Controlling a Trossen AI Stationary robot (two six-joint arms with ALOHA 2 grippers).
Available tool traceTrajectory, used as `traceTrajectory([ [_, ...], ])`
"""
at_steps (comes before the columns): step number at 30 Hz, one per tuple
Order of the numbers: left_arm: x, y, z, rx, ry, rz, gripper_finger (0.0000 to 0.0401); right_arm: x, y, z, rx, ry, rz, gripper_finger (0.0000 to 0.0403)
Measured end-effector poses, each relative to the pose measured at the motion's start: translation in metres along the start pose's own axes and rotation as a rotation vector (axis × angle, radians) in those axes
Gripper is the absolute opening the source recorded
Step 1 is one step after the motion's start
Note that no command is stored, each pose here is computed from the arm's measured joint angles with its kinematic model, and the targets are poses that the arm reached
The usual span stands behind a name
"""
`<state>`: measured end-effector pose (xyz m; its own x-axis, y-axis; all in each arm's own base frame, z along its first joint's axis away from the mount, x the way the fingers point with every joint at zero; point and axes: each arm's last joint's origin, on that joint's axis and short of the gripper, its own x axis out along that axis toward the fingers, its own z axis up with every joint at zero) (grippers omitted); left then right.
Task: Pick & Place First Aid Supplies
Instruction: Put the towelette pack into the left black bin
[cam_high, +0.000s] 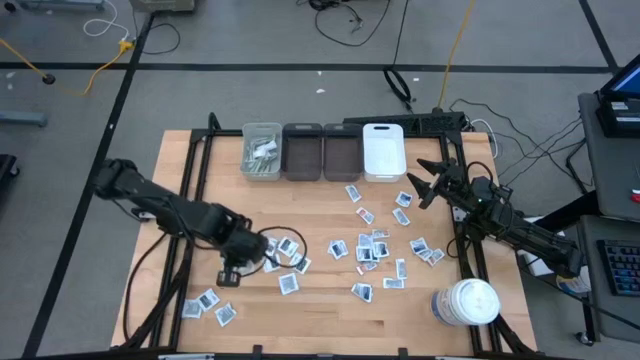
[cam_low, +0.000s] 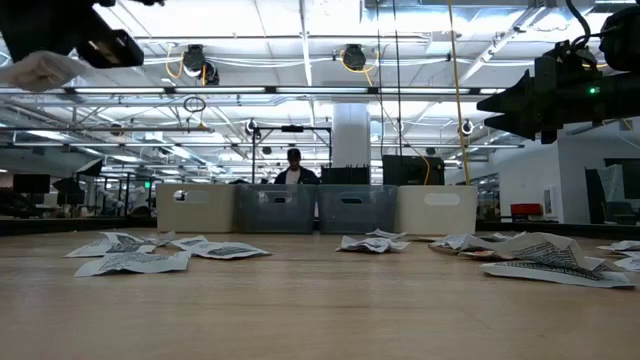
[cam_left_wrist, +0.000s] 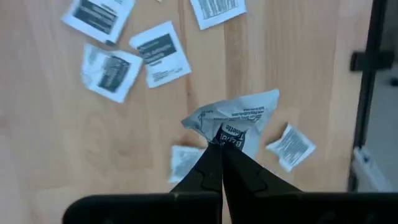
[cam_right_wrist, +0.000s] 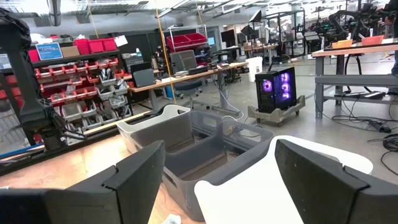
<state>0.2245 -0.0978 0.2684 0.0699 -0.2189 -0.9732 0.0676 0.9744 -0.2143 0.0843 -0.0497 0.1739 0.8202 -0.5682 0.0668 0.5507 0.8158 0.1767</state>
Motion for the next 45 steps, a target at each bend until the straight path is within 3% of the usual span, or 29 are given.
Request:
traceTrajectory([
  [6,-0.015,0.012,-0.012,0.061,0.023,0.008,0.0001,0.000,0.000,0.000,0.000,0.000,0.000,0.0297],
  [10,-0.017,0.022,-0.010,0.034,0.027,0.012,0.0001,0.000,0.000,0.000,0.000,0.000,0.000,0.0297],
  [20,-0.029,0.100,0.000,-0.281,-0.027,0.116,0.0000,0.000,0.000,0.000,0.000,0.000,0.000,0.0297],
  [32,-0.050,0.204,-0.023,-0.726,-0.074,0.218,0.0000,0.000,0.000,0.000,0.000,0.000,0.000,0.0297],
  [45,-0.080,0.287,0.034,-0.782,-0.089,0.226,0.0000,0.000,0.000,0.000,0.000,0.000,0.000,0.0297],
])
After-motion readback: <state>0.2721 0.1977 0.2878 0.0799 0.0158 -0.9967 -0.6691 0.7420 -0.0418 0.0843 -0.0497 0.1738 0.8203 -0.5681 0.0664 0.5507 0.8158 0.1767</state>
